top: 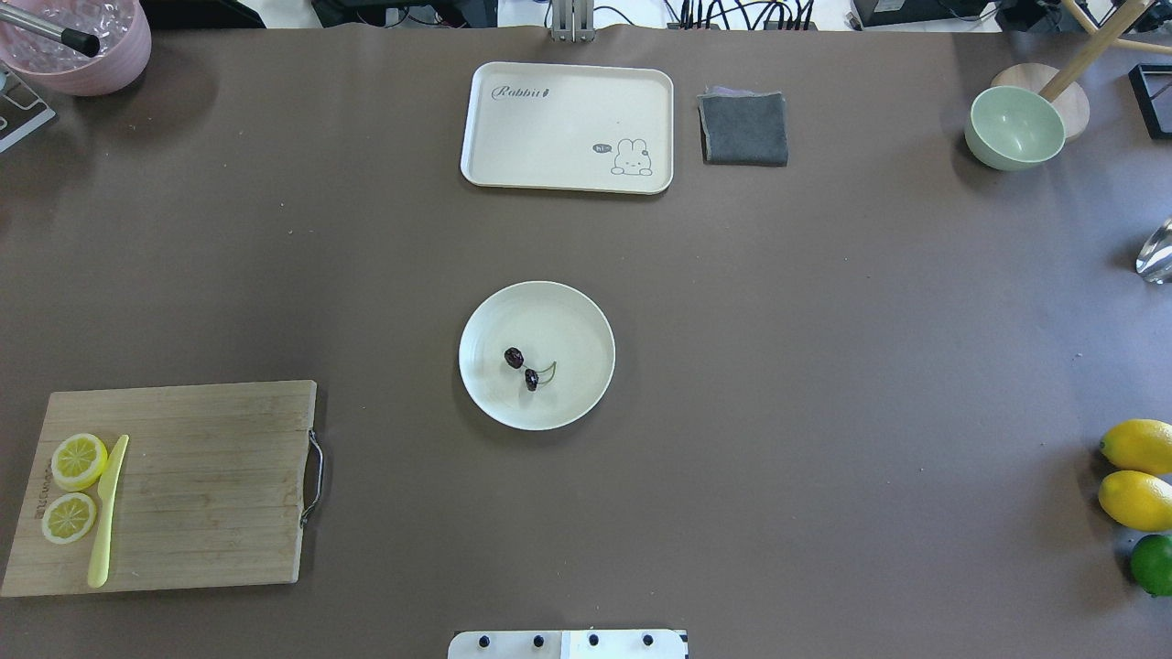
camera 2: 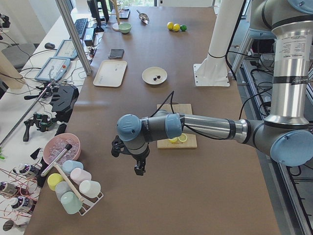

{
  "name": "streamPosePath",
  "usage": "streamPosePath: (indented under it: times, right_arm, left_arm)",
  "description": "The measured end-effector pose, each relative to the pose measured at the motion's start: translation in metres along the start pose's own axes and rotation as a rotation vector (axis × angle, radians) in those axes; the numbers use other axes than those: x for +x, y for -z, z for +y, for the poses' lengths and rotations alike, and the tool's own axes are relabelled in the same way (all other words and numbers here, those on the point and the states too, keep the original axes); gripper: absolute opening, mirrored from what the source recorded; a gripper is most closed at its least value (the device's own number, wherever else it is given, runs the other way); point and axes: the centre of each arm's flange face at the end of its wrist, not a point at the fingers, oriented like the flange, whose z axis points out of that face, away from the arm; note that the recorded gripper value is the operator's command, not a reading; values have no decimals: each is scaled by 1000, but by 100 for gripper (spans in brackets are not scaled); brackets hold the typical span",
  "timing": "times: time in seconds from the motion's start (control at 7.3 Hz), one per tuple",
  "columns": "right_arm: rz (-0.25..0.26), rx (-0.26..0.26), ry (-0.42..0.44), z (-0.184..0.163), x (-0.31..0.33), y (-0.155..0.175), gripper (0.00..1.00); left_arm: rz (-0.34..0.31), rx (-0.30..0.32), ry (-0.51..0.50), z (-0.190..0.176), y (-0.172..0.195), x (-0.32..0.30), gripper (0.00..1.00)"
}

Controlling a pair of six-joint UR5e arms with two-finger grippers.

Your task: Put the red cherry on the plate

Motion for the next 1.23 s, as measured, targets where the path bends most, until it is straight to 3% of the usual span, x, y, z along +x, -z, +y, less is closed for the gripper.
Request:
streamPosePath:
  times: [0.55, 1.23]
  right_arm:
    - [0, 2, 1, -1, 0, 0, 100]
    - [2, 3, 2, -3, -1, 1, 100]
  left_arm:
    - [0, 49, 58, 13, -8, -4, 98]
    - [-23, 111, 1, 8, -2, 0, 98]
